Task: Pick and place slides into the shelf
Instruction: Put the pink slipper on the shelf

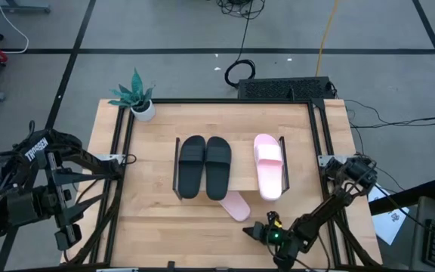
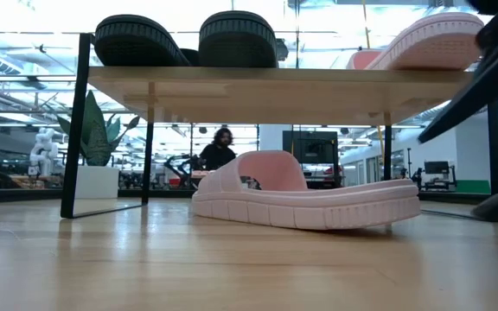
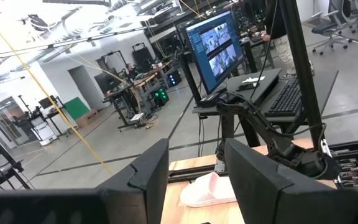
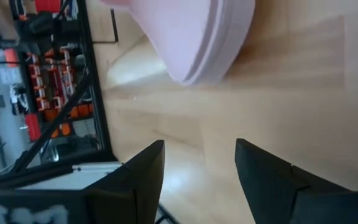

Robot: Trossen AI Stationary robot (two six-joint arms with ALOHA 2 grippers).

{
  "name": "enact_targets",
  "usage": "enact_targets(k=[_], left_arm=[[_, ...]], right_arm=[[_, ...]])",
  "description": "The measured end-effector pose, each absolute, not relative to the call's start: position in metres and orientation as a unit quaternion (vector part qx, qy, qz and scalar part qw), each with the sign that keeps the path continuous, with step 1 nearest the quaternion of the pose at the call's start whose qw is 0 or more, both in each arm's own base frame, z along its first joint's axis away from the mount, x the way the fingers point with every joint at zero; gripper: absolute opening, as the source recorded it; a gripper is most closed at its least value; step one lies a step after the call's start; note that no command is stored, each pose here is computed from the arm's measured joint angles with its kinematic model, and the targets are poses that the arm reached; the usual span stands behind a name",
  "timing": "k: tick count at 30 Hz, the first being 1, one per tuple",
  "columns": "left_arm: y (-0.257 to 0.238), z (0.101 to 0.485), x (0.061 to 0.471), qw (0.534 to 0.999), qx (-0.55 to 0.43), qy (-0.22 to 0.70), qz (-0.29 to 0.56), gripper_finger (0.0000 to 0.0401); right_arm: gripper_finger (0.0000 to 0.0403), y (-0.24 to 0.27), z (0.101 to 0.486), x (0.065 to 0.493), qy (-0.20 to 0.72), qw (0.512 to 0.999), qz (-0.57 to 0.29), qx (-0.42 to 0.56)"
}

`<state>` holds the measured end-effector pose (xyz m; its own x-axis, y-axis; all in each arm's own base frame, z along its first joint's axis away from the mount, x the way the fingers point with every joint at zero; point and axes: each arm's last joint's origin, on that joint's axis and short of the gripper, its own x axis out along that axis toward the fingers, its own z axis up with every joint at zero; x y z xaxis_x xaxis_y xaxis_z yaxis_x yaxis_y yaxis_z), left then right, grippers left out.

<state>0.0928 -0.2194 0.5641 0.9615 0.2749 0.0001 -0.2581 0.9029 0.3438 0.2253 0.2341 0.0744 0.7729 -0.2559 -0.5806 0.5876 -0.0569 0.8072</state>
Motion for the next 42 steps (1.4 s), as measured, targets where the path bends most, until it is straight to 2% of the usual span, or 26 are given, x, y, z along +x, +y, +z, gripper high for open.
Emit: enact_targets(k=[36, 42], left_arm=[[-0.222, 0.563, 0.085, 0.977, 0.178, 0.022, 0.120, 0.0161], [-0.222, 0.563, 0.085, 0.977, 0.178, 0.022, 0.120, 0.0161]], right_arm=[[0.0186, 0.199, 0.069, 0.241, 0.131, 0.669, -0.389, 0.620], [0.0158, 0.198, 0.069, 0.242, 0.138, 0.666, -0.394, 0.618]])
